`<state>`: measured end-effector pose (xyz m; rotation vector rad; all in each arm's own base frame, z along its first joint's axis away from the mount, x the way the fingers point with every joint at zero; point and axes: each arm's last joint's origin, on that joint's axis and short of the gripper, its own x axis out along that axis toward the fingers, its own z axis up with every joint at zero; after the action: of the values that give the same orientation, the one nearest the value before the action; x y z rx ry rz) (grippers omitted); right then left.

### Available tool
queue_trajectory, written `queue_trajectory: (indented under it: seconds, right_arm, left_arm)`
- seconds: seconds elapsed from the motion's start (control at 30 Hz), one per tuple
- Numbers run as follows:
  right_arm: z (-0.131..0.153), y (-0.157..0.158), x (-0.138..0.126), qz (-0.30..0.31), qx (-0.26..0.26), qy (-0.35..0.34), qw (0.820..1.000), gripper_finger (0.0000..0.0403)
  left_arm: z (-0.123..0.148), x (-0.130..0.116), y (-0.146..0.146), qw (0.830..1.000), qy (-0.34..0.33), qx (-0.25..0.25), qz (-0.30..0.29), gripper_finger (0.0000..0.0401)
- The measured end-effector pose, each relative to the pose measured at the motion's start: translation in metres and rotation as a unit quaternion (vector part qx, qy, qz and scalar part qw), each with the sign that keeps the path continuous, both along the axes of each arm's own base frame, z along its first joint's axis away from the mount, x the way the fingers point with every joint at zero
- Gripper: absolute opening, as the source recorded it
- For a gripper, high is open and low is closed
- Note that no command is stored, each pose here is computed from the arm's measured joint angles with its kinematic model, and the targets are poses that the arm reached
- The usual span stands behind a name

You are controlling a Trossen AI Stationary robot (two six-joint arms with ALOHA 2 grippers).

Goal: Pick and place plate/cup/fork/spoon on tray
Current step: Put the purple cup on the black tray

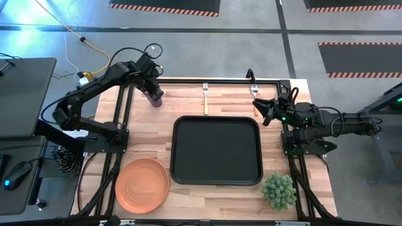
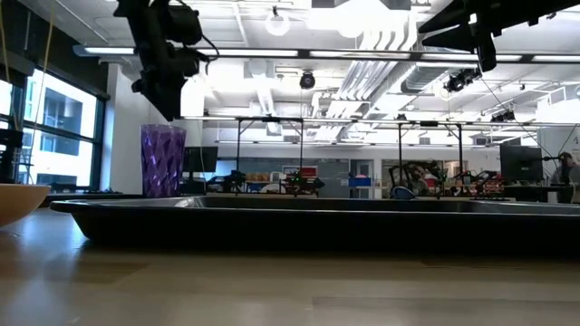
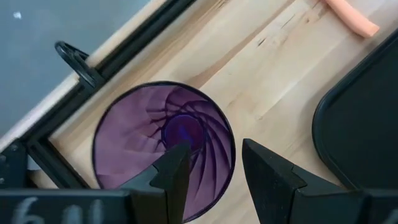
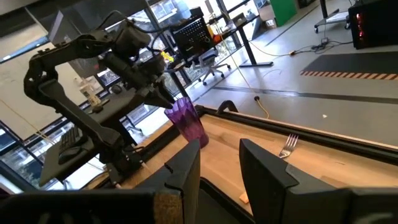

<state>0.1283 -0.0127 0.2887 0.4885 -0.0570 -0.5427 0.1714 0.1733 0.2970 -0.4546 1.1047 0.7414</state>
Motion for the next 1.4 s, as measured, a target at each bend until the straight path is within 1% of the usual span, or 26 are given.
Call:
queue_trajectory:
  seconds: [0.63, 0.73, 0.87, 1.07, 1.23, 1.4]
  right_arm:
    - [0.000, 0.000, 0.000, 0.000, -0.001, 0.001, 1.000, 0.0103]
    - [0.000, 0.000, 0.000, 0.000, -0.001, 0.001, 1.000, 0.0103]
    - [0.000, 0.000, 0.000, 0.000, -0.001, 0.001, 1.000, 0.0103]
    - [0.000, 0.000, 0.000, 0.000, -0.001, 0.001, 1.000, 0.0103]
    - [0.000, 0.000, 0.000, 0.000, -0.001, 0.001, 1.000, 0.0103]
    - [0.000, 0.000, 0.000, 0.000, -0.001, 0.001, 1.000, 0.0103]
  left_arm:
    - [-0.032, 0.017, 0.017, 0.998, 0.042, -0.051, 0.017, 0.0135]
    - [-0.034, 0.018, 0.018, 0.997, 0.045, -0.054, 0.017, 0.0129]
    - [-0.033, 0.018, 0.017, 0.997, 0.045, -0.052, 0.017, 0.0107]
    - [-0.033, 0.017, 0.018, 0.998, 0.054, -0.042, 0.017, 0.0052]
    - [-0.033, 0.017, 0.018, 0.997, 0.060, -0.037, 0.002, 0.0009]
    - [-0.033, 0.018, 0.017, 0.997, 0.071, -0.027, -0.004, 0.0010]
